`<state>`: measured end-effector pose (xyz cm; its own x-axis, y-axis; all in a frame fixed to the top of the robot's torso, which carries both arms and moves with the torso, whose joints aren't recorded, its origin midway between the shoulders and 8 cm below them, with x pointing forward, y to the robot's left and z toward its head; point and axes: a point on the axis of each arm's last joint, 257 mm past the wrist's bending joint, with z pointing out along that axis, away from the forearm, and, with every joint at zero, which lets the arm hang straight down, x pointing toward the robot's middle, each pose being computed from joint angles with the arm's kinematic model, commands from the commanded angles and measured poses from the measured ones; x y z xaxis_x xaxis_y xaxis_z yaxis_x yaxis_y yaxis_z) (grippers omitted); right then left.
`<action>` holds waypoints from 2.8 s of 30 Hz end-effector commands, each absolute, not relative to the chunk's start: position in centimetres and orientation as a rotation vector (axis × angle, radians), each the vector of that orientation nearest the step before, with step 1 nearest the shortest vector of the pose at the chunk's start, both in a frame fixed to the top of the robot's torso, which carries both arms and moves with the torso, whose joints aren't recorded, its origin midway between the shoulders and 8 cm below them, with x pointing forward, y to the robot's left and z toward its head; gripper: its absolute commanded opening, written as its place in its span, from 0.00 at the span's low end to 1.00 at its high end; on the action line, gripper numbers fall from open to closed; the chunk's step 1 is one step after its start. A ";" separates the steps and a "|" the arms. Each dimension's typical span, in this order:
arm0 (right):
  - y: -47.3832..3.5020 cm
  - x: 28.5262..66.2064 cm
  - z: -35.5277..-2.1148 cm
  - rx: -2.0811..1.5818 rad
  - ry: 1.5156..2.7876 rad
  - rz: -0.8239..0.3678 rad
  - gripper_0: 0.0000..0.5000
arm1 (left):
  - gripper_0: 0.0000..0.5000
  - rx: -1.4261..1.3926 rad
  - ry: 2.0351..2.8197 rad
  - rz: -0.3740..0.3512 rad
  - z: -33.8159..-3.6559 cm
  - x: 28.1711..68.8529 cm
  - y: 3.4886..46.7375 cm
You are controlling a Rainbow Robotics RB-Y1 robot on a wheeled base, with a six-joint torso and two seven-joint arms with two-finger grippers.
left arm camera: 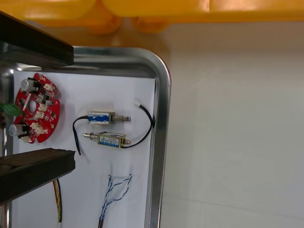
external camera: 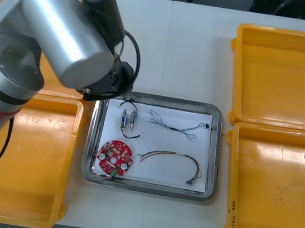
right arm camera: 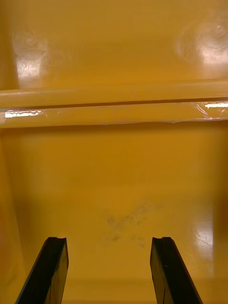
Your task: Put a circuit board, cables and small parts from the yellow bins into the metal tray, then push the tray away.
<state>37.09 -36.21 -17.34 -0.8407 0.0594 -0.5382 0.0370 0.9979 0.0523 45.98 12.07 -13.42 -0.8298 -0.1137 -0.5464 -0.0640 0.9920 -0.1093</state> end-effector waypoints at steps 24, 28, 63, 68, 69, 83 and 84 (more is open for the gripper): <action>-35.4 36.4 -16.4 0.066 2.553 0.055 1.00 | 1.00 -0.097 2.569 -0.070 -7.2 42.4 27.0; -34.0 36.1 -15.0 -0.072 2.543 0.046 1.00 | 1.00 -0.136 2.601 -0.079 -8.0 41.3 29.0; -8.7 31.9 -13.9 -1.473 2.227 0.008 1.00 | 1.00 -0.075 2.761 0.020 -15.5 34.5 39.0; -6.1 32.0 -15.6 -1.573 2.202 -0.043 1.00 | 1.00 -0.064 2.767 0.017 -15.7 34.3 38.9; -5.5 32.0 -16.1 -1.593 2.204 -0.050 1.00 | 1.00 -0.064 2.767 0.018 -15.7 34.3 39.0; -5.4 32.3 -22.0 -1.782 2.225 -0.269 1.00 | 1.00 -0.066 2.773 0.021 -15.9 34.2 39.0; -5.2 32.3 -22.3 -1.796 2.212 -0.279 1.00 | 1.00 -0.066 2.773 0.021 -15.9 34.2 39.0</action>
<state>32.33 -6.14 -21.97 -0.2868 -0.9483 -0.1362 -0.9095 0.3141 -0.2724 34.28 37.47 -17.05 -0.9358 -0.1296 -0.3279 -0.1126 0.9911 -0.0704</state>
